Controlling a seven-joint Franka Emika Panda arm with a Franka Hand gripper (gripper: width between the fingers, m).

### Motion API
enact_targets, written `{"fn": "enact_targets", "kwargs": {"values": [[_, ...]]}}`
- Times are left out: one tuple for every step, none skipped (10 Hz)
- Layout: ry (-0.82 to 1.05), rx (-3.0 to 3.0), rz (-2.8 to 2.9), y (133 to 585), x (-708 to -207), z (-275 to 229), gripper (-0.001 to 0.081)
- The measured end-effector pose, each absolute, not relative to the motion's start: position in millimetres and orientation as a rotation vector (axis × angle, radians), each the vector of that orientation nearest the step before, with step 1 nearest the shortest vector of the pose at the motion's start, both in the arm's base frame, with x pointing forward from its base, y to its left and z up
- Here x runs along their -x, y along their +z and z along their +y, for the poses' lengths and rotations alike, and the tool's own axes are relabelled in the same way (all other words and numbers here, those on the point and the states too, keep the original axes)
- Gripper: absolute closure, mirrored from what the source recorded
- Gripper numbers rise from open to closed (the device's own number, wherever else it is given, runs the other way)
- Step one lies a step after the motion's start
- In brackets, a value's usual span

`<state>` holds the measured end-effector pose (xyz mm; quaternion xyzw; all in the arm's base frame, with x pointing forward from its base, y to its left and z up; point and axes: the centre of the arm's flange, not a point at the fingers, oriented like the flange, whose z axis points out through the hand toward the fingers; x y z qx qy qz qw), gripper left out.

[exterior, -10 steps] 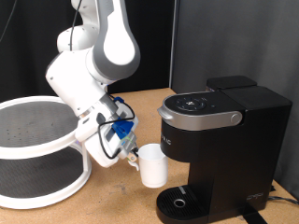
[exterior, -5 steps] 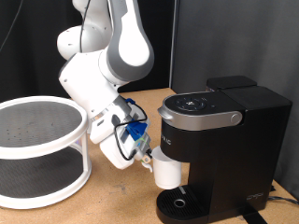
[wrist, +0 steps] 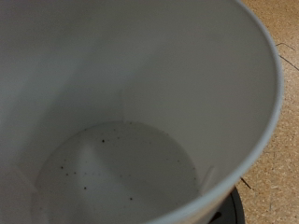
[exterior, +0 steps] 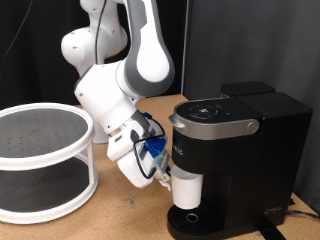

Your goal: Make a cup of coffee with the keurig machine

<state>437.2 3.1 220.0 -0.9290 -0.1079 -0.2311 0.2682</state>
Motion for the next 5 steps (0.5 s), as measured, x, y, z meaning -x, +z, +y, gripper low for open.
{"fn": "enact_targets", "kwargs": {"values": [[-0.624, 2.51, -0.286, 215.5, -438.2, 6.4, 0.0737], [-0.622, 2.516, -0.28, 210.8, -439.9, 8.8, 0.0737], [-0.62, 2.523, -0.275, 206.4, -441.9, 10.4, 0.0737], [-0.62, 2.53, -0.27, 202.0, -444.0, 11.9, 0.0737], [-0.622, 2.537, -0.262, 197.6, -446.3, 12.6, 0.0737]]}}
